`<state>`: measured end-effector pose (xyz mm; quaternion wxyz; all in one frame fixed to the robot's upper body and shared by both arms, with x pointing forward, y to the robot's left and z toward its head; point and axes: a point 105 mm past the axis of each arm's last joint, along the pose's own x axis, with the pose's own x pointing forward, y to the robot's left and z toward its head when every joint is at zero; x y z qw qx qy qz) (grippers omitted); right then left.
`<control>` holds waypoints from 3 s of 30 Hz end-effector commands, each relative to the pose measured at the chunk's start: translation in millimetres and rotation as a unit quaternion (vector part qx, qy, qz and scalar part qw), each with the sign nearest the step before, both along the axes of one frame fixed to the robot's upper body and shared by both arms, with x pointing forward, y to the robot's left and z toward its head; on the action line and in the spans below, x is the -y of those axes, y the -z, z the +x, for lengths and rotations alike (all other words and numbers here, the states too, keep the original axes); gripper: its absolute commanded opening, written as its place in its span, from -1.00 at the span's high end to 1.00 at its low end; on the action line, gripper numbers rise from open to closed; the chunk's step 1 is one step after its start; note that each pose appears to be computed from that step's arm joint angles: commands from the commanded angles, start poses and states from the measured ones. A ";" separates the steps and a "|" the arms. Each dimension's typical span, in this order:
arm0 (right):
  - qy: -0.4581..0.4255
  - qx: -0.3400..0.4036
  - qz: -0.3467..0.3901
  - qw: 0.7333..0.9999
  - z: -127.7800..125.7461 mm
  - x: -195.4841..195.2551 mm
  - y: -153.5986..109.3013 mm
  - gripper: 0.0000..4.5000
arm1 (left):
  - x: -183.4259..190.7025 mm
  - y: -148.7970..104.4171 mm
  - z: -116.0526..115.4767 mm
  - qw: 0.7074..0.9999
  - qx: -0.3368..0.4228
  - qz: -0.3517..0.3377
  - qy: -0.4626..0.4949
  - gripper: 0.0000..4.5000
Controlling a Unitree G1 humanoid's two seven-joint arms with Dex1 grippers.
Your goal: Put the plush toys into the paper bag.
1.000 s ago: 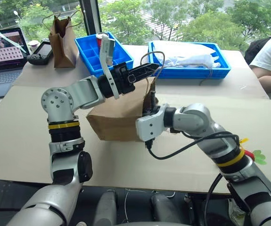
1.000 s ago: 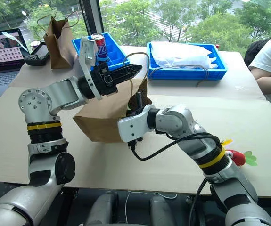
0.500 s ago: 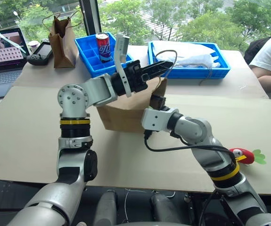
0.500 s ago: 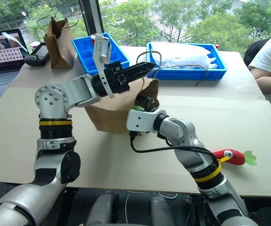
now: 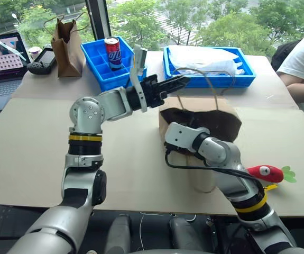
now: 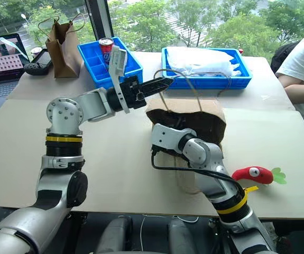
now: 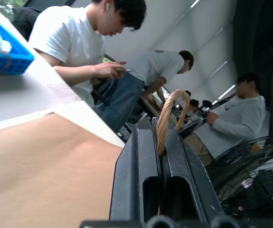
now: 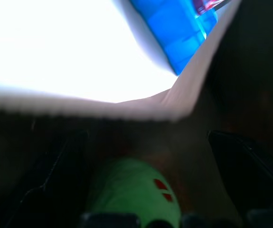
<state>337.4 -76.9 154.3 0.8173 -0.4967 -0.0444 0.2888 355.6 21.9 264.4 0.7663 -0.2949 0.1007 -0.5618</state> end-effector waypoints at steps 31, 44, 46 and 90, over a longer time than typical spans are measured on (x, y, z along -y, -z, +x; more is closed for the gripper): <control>0.271 -0.282 -0.047 0.919 -127.7 246.2 -35.8 -0.98 | 52.1 1.6 -21.4 0.996 -0.001 -0.039 0.083 1.00; 0.259 -0.294 -0.026 0.920 -95.4 263.1 43.6 -0.65 | 46.1 4.2 -21.4 0.997 -0.004 -0.041 0.069 1.00; 0.256 -0.305 -0.018 0.917 -94.9 259.4 47.6 -0.34 | 46.1 4.3 -21.4 0.997 -0.004 -0.041 0.068 1.00; 0.032 -0.135 0.030 0.990 -47.2 97.9 -68.0 -0.73 | 56.5 -9.4 -20.9 0.995 0.007 -0.054 0.085 1.00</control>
